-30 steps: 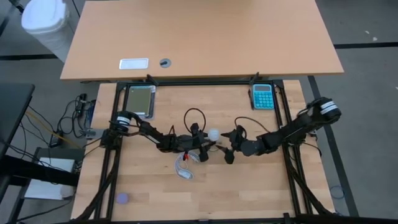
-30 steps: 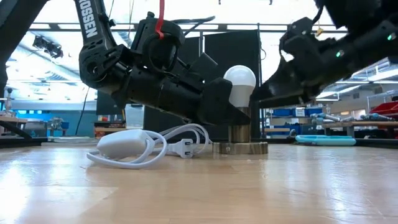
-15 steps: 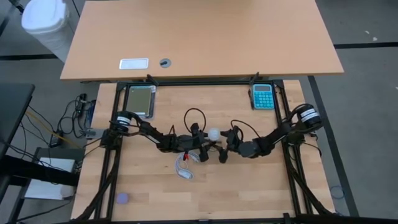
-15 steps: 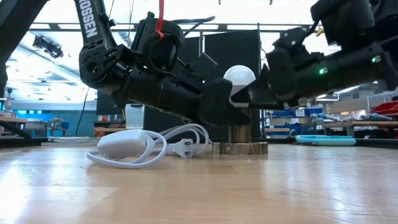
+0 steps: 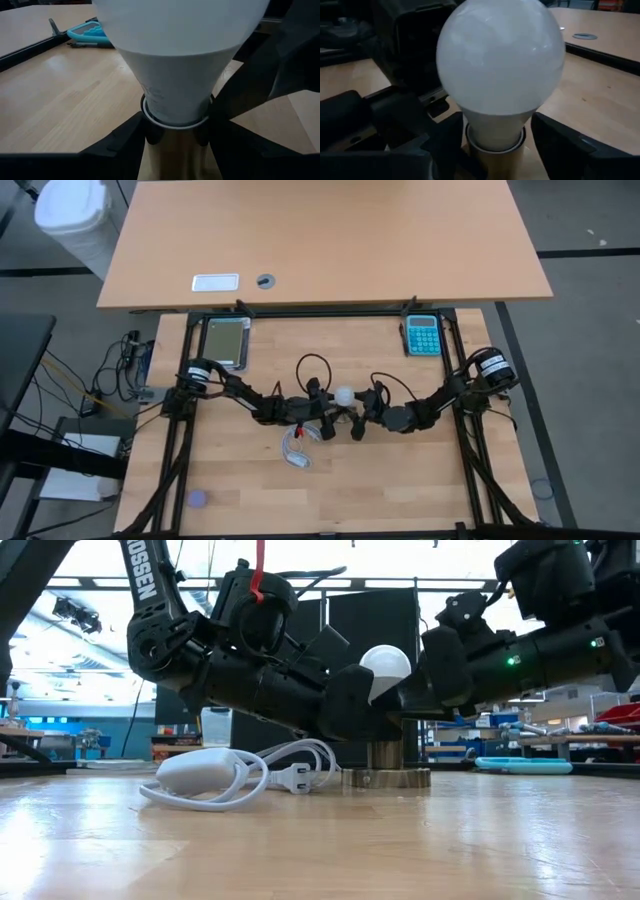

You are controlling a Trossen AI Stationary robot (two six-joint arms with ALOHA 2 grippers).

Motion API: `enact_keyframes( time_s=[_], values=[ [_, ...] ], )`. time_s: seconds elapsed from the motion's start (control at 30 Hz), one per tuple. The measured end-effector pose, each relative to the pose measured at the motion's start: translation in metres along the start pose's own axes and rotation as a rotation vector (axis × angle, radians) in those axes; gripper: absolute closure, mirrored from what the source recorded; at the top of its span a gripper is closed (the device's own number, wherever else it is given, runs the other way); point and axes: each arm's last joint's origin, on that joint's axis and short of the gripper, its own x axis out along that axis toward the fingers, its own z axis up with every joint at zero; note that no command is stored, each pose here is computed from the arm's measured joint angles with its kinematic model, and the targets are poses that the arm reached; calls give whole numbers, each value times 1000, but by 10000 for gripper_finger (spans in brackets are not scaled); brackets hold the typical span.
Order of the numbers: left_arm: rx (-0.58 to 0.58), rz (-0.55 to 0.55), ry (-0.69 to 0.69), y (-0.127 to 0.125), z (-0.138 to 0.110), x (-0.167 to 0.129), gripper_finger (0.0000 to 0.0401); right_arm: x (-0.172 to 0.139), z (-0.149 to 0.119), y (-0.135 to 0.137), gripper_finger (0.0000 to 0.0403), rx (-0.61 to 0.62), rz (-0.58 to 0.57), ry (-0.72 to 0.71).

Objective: Screw lightbulb
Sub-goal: Remove the white lightbulb from the silver lamp

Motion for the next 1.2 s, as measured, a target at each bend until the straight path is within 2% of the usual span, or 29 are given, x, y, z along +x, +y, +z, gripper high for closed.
enact_keyframes(
  time_s=[0.17, 0.43, 1.0, 1.2],
  values=[
    [0, 0, 1, 0, 0, 0, 190, 0, 0, 0, 200, 0, 5, 2],
    [0, 3, 1, 0, 0, 0, 190, 1, 0, -1, 221, -1, 13, 5],
    [5, 2, 8, 0, -1, 0, 190, 5, 3, -4, 229, -52, 61, 5],
    [35, -29, 24, -1, -2, 0, 190, 5, 1, -15, 229, -68, 169, 9]
  ],
)
